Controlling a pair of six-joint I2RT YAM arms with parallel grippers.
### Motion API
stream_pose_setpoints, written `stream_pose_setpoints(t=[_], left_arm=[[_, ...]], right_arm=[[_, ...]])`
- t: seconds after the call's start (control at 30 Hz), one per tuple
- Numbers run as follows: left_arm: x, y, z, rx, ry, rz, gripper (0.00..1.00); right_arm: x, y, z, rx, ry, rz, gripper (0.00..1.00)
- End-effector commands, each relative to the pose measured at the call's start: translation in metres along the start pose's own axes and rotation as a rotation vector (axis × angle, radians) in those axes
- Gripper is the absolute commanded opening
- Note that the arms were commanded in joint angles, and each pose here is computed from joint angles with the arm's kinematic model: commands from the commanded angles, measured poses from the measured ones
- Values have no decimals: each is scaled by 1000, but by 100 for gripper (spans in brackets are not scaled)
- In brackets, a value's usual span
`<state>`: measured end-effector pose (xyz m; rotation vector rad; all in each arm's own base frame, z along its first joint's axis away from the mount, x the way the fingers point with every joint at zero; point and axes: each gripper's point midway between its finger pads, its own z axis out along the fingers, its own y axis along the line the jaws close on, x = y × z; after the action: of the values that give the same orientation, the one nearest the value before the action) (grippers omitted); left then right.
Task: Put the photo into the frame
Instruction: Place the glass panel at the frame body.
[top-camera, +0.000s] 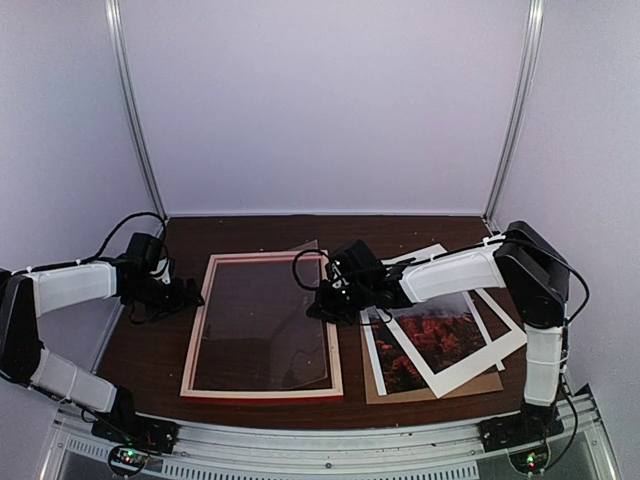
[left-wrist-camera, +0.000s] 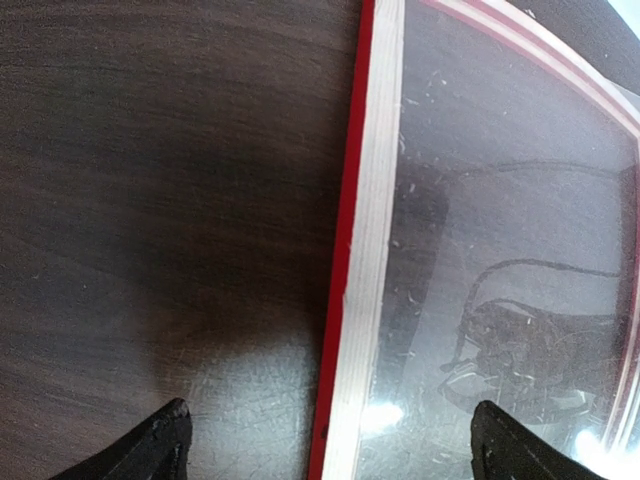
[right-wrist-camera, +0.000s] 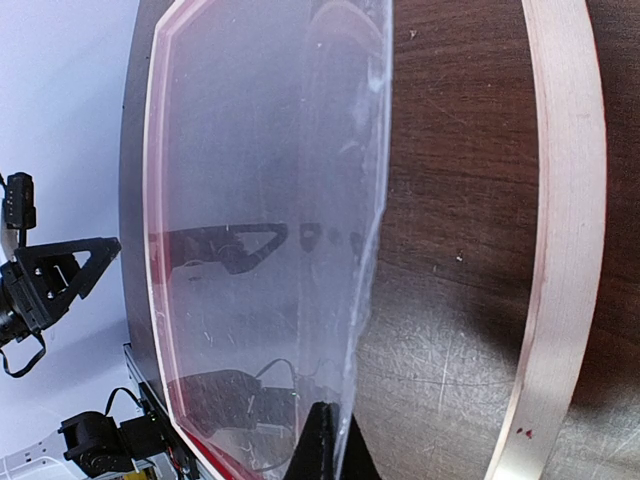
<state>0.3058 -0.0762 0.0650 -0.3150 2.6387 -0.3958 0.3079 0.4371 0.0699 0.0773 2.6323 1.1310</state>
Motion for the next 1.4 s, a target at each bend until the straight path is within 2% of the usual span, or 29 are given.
stream_pose_setpoints(t=[0.0,1.37], left_arm=[[-14,-8,-9,11,-46,27,98],[-13,-8,-10,10,-44,30,98]], right_arm=[[-7,-4,-4,33,-40,-4,0],[-7,-3,0,42,-29,-30,0]])
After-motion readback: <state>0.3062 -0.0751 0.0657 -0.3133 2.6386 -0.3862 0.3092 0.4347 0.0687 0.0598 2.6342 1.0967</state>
